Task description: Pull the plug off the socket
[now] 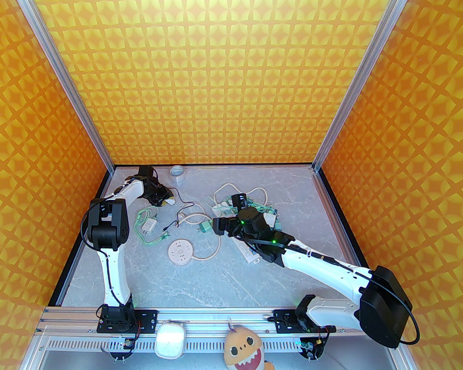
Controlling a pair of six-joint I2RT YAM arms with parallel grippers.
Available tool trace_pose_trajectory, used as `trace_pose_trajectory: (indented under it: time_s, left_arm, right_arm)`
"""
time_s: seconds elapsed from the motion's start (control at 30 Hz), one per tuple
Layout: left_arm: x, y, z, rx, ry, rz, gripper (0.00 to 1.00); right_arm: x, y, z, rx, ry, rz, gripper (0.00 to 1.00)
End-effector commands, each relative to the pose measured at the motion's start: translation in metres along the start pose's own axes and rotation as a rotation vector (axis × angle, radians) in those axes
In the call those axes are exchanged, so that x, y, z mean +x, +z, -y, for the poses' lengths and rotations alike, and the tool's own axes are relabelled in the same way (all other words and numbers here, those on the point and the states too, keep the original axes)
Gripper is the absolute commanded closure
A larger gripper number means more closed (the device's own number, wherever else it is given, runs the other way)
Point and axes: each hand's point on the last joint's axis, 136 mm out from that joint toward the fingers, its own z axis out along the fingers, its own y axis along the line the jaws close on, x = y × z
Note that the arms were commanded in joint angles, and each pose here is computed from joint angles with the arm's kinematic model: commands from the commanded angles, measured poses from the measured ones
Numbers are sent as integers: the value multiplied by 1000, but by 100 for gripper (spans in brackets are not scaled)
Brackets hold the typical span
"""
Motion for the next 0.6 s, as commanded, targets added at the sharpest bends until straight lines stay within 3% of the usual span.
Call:
trace_pose_trajectory:
  time_s: [0.0, 0.03, 0.33, 0.57]
  left_arm:
    - [-4, -23, 8, 41, 11, 26, 43]
    - [-4, -24, 6, 39, 9, 26, 36]
    - [-1, -66, 13, 7, 42, 78, 6]
    - [20, -122, 19, -17, 93, 175, 1]
  right_arm:
    - [0, 2, 1, -6, 14, 2, 2]
    - [0, 2, 1, -4, 15, 3, 1]
    - [-1, 0, 2, 2, 15, 8, 1]
    - [-10, -9, 16, 79, -17, 52, 2]
